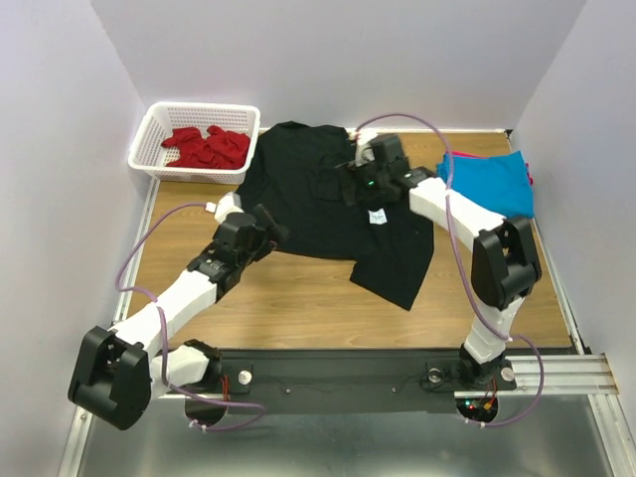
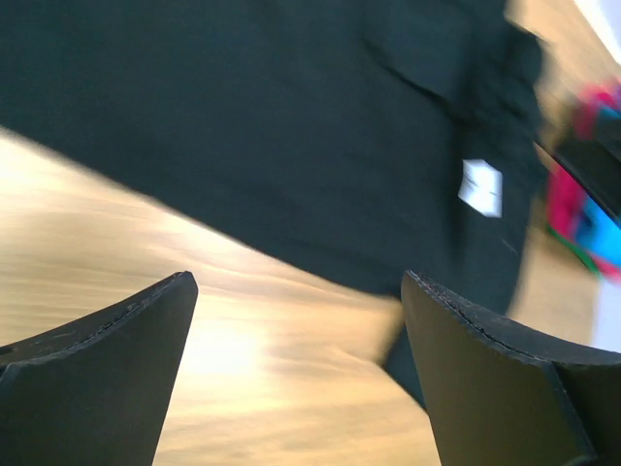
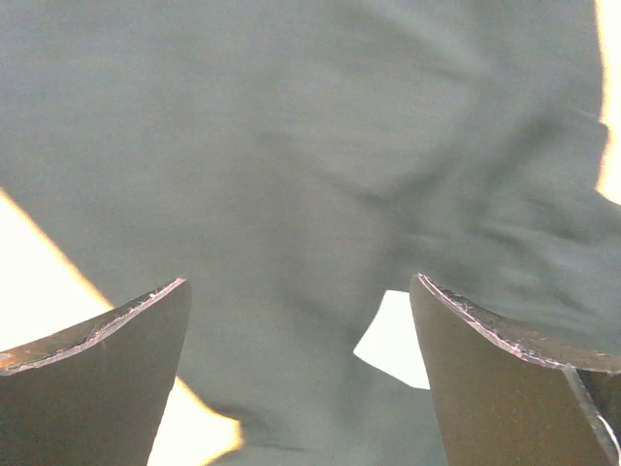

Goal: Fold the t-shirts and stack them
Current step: Flatten the tshirt out

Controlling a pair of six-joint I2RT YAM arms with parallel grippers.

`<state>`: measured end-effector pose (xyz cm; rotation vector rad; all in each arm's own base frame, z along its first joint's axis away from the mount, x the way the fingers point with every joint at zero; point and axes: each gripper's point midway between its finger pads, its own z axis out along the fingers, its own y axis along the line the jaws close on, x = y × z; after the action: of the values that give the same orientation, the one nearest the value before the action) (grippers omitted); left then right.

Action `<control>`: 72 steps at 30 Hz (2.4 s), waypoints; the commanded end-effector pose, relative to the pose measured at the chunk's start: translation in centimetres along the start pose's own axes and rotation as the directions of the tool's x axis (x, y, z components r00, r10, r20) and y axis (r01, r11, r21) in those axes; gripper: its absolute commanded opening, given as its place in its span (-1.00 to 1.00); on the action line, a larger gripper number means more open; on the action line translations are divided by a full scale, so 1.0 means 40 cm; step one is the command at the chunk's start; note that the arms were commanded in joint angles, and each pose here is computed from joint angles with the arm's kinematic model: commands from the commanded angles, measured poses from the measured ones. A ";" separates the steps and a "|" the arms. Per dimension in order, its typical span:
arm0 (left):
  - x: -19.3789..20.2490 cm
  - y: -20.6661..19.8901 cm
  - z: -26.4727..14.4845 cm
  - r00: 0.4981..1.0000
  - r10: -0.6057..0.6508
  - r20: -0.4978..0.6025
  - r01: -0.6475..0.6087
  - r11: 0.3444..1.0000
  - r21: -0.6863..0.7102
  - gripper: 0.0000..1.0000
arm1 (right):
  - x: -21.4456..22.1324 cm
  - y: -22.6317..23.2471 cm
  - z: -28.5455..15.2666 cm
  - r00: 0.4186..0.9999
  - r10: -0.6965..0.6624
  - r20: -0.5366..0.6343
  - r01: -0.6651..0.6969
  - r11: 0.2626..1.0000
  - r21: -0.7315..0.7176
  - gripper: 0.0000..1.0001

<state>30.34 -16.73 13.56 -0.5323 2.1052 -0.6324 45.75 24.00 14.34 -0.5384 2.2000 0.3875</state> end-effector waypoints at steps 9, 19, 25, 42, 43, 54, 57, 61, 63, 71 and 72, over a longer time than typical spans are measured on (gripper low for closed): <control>-0.047 0.226 -0.054 0.990 -0.105 0.095 0.124 0.966 -0.228 0.97 | 0.124 0.463 0.184 0.989 -0.033 -0.144 -0.004 0.968 -0.249 1.00; -0.061 0.258 -0.078 0.984 -0.112 0.139 0.141 0.963 -0.228 0.97 | 0.337 0.373 0.154 0.951 0.007 -0.308 -0.037 0.995 -0.091 1.00; -0.025 0.277 -0.057 0.987 -0.131 0.090 0.150 0.959 -0.241 0.97 | 0.483 0.245 0.007 0.929 0.062 -0.364 -0.022 0.993 0.114 1.00; 0.177 0.238 -0.068 0.987 -0.083 -0.135 0.060 0.985 -0.163 0.96 | 0.047 0.336 -0.127 0.951 0.308 0.042 -0.308 0.951 0.001 1.00; 0.180 0.242 -0.070 0.986 -0.091 -0.138 0.065 0.981 -0.183 0.96 | 0.062 0.323 -0.122 0.940 0.339 0.041 -0.341 0.940 0.031 1.00; 0.198 0.280 -0.079 0.979 0.005 -0.205 -0.078 0.933 -0.352 0.89 | 0.099 0.046 -0.455 0.688 0.570 0.449 -0.686 0.713 0.146 1.00; 0.228 0.276 -0.077 0.968 0.023 -0.249 -0.113 0.929 -0.353 0.83 | 0.124 0.011 -0.480 0.689 0.556 0.466 -0.689 0.701 0.182 1.00; 0.260 0.290 -0.073 0.949 0.053 -0.311 -0.175 0.908 -0.381 0.68 | 0.164 -0.036 -0.475 0.721 0.541 0.433 -0.678 0.680 0.280 1.00; 0.266 0.295 -0.068 0.942 0.073 -0.327 -0.209 0.892 -0.401 0.54 | 0.187 -0.053 -0.454 0.728 0.554 0.403 -0.678 0.668 0.307 1.00; 0.267 0.306 -0.051 0.920 0.123 -0.373 -0.289 0.854 -0.433 -0.21 | 0.239 -0.070 -0.417 0.748 0.572 0.336 -0.663 0.664 0.346 1.00; 0.266 0.303 -0.050 0.919 0.127 -0.372 -0.291 0.856 -0.428 -0.33 | 0.250 -0.075 -0.416 0.750 0.573 0.331 -0.661 0.661 0.355 1.00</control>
<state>22.76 -13.77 1.97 -0.5143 2.5411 -0.1473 30.72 12.05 16.56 0.5198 2.1333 0.2443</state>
